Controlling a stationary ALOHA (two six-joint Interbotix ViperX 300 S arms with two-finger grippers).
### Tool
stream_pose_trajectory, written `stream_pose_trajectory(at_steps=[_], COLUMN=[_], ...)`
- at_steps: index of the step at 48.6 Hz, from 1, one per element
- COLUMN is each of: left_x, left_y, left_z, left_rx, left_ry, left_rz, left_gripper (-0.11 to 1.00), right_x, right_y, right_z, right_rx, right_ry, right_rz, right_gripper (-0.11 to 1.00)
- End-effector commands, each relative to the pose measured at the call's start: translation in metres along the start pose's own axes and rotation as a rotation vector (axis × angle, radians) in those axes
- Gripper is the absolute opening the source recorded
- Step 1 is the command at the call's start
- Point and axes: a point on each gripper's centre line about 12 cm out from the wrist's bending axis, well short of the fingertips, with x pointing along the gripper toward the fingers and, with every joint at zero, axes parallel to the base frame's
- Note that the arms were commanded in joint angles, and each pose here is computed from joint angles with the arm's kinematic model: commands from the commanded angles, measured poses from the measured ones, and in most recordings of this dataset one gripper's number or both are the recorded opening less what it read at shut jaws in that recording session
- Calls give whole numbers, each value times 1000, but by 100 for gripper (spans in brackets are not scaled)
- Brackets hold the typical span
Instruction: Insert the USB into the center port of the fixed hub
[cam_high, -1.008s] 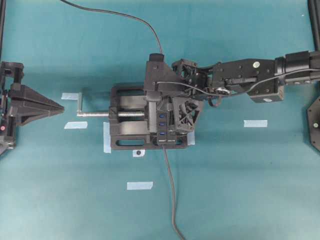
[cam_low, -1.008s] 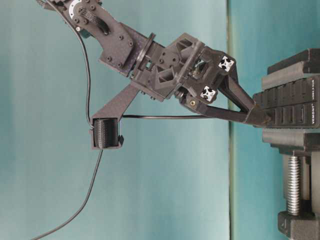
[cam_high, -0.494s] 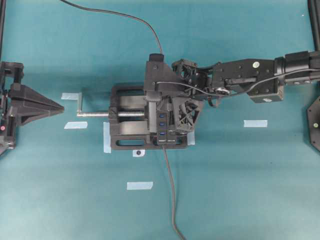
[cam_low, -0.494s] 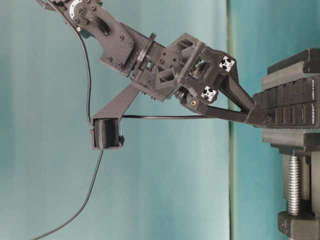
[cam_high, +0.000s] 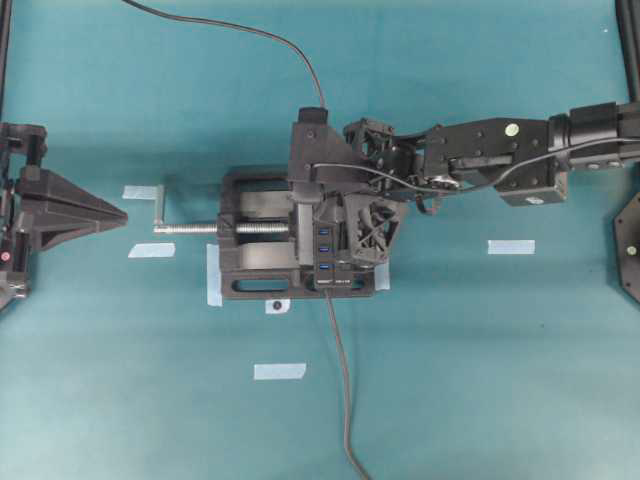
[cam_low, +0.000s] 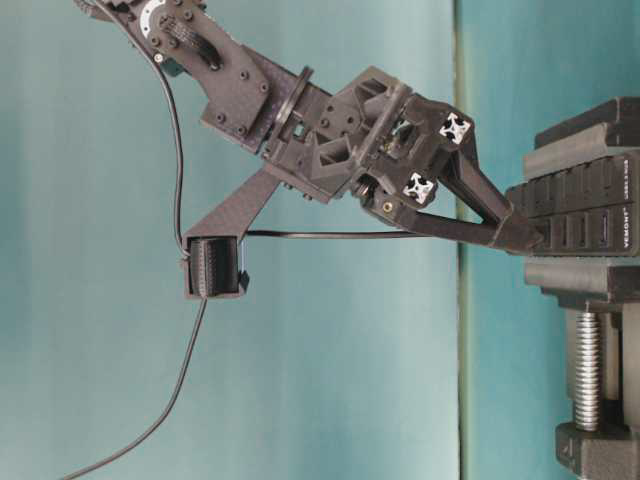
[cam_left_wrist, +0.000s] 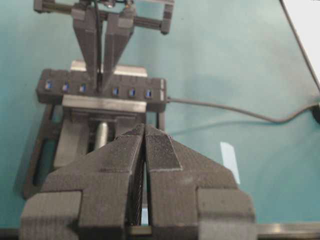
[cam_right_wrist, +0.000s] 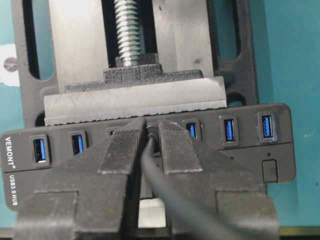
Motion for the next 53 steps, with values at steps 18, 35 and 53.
stream_pose_trajectory(at_steps=[18, 35, 53], left_x=[-1, -1, -2], left_y=[-1, -1, -1], left_z=[5, 5, 5], left_rx=[0, -1, -12], left_ry=[-20, -20, -18], left_rz=[-2, -4, -2], left_gripper=[0, 0, 0], right_x=[-3, -8, -19], right_y=[3, 4, 2], right_z=[6, 12, 16], right_rx=[36, 37, 37], right_ry=[-52, -70, -98], right_rz=[3, 3, 0], right_gripper=[55, 65, 66])
